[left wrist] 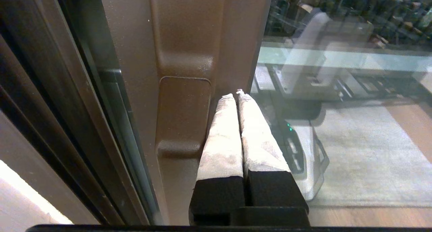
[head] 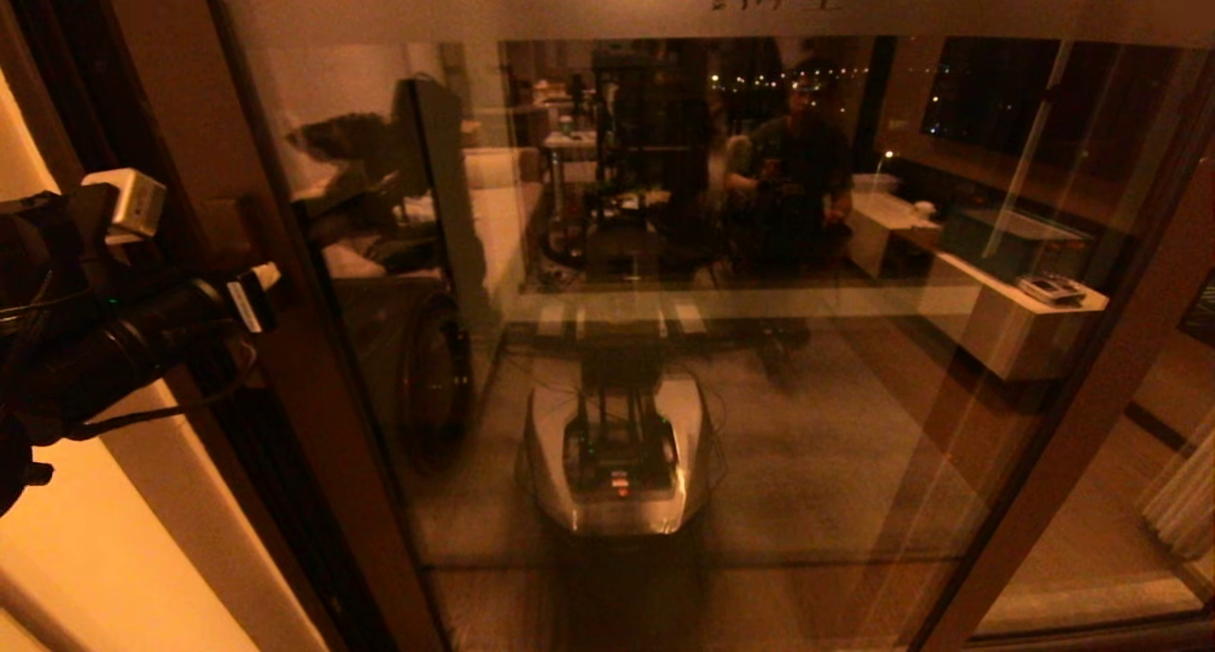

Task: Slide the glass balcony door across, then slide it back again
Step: Close the slid door

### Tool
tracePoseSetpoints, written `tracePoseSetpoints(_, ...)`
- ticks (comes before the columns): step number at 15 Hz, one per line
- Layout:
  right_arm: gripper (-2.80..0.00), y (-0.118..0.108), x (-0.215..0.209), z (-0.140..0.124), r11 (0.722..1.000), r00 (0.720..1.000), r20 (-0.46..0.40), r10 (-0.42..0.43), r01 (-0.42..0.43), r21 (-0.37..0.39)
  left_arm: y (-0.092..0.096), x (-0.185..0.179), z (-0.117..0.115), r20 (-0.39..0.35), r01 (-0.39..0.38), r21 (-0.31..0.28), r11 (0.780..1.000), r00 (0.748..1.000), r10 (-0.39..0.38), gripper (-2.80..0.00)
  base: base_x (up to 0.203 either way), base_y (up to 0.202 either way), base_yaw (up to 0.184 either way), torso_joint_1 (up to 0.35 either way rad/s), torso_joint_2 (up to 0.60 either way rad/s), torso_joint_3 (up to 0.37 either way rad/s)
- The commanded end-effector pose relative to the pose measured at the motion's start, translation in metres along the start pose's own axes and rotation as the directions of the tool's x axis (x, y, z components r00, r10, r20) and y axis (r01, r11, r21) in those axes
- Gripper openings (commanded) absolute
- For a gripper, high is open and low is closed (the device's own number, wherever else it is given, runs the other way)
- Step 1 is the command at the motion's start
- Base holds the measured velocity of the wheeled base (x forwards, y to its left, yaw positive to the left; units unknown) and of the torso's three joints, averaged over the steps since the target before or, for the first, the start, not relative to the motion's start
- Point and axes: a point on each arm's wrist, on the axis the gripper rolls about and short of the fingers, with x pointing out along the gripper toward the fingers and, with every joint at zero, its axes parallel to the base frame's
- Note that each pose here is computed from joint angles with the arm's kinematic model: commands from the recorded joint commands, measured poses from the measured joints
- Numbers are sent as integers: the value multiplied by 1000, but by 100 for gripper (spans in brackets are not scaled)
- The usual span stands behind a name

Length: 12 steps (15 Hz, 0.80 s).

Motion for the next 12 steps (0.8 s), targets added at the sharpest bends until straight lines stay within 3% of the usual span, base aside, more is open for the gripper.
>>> tracePoseSetpoints(1,-280,0,0,0,1000,1000,-1,1,-1,-1,4,0,0,5,-14,0,1000,1000,14,-280,0,0,0,0,0,0)
tracePoseSetpoints(12,-280,0,0,0,1000,1000,0,0,0,0,20,0,-1,-2,-31,0,1000,1000,31,-280,0,0,0,0,0,0)
